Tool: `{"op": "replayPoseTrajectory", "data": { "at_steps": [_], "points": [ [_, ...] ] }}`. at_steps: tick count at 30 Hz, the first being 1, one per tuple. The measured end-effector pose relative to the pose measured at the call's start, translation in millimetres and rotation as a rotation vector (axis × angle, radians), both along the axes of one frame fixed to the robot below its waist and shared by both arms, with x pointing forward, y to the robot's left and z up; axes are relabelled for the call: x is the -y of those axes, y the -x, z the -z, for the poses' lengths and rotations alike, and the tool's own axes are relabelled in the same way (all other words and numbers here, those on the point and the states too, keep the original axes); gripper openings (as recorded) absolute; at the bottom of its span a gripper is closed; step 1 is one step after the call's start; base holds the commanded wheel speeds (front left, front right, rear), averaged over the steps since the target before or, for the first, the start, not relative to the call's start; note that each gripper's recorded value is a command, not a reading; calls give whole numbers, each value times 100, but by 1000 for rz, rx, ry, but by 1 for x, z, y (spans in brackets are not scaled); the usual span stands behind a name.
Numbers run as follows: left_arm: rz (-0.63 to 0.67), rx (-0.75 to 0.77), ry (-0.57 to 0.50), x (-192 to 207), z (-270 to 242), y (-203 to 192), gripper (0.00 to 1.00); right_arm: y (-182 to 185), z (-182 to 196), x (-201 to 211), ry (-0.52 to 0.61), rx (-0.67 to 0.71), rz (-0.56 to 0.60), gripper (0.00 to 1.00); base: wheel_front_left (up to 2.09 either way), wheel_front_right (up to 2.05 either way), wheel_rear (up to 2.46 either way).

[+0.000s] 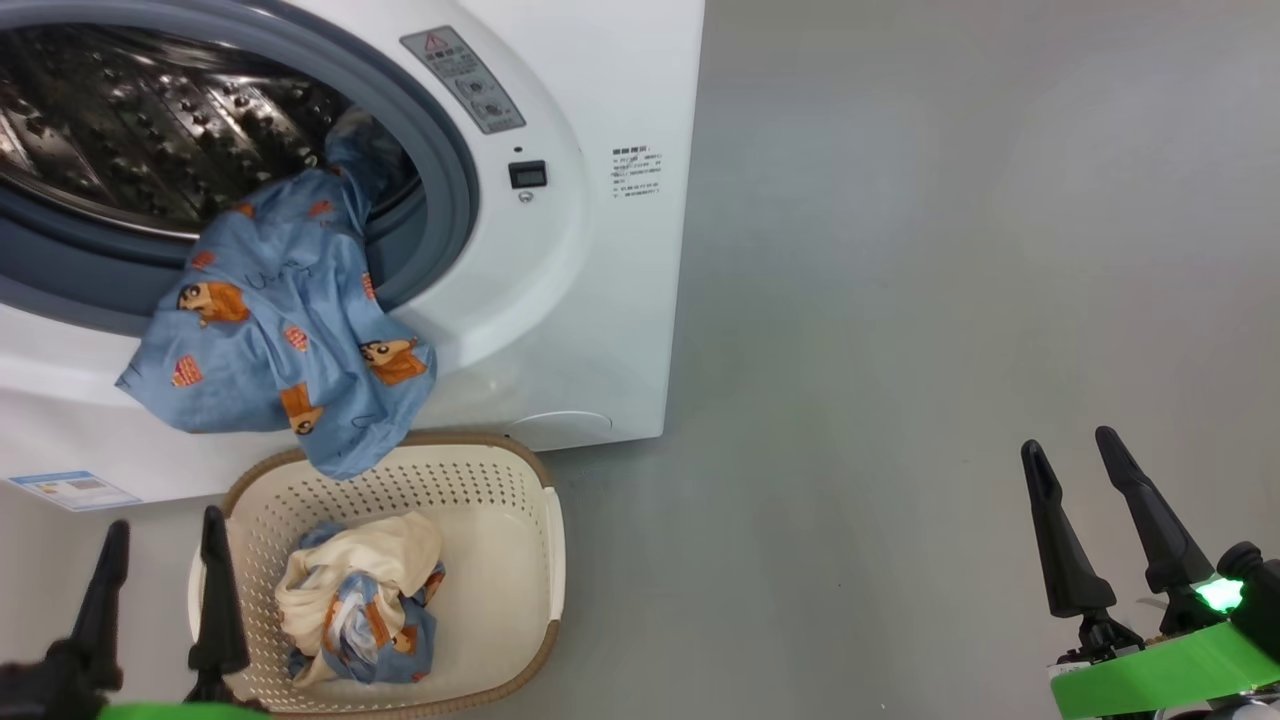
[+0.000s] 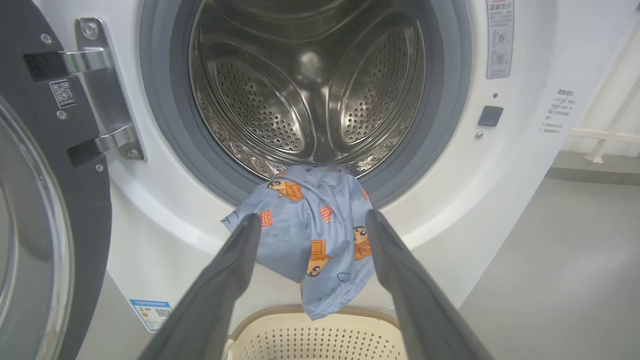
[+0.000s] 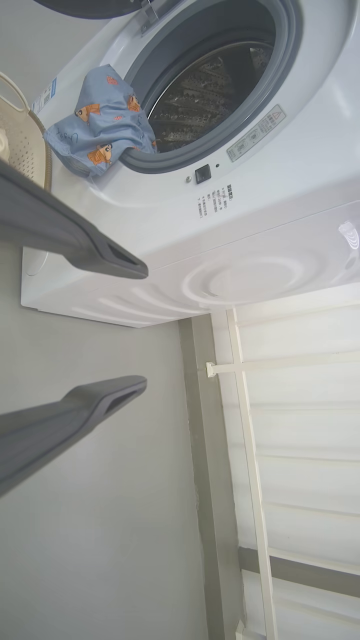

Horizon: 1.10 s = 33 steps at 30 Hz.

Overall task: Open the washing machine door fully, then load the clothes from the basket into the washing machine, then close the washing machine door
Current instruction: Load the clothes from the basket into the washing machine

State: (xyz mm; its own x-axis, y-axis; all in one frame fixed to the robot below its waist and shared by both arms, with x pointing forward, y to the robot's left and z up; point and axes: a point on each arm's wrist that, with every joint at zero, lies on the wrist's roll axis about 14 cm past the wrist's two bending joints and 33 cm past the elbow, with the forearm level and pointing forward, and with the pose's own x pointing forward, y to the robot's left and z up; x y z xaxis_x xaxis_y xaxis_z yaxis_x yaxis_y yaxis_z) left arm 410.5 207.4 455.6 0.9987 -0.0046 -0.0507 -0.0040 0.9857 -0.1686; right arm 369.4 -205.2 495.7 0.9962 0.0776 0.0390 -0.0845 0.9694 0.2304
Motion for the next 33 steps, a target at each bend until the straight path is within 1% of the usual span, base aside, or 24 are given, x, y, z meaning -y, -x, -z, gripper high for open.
{"op": "replayPoseTrajectory", "data": {
  "at_steps": [7, 16, 22, 27, 33],
  "points": [
    [27, -72, 21, 4, 24, -26, 100, -8, 1, -2, -2, 0, -3, 100, 0, 0, 0],
    [83, -206, -20, 8, 68, -50, 100, -11, 16, -1, -5, -45, 4, 100, 0, 0, 0],
    [108, -297, -23, 13, 99, -69, 100, -17, 25, 1, -1, -71, 13, 100, 0, 0, 0],
    [128, -332, -43, 14, 113, -91, 100, -23, 34, 1, 2, -94, 15, 100, 0, 0, 0],
    [125, -365, -42, 12, 129, -115, 100, -28, 46, 4, 10, -125, 21, 100, 0, 0, 0]
  ]
}}
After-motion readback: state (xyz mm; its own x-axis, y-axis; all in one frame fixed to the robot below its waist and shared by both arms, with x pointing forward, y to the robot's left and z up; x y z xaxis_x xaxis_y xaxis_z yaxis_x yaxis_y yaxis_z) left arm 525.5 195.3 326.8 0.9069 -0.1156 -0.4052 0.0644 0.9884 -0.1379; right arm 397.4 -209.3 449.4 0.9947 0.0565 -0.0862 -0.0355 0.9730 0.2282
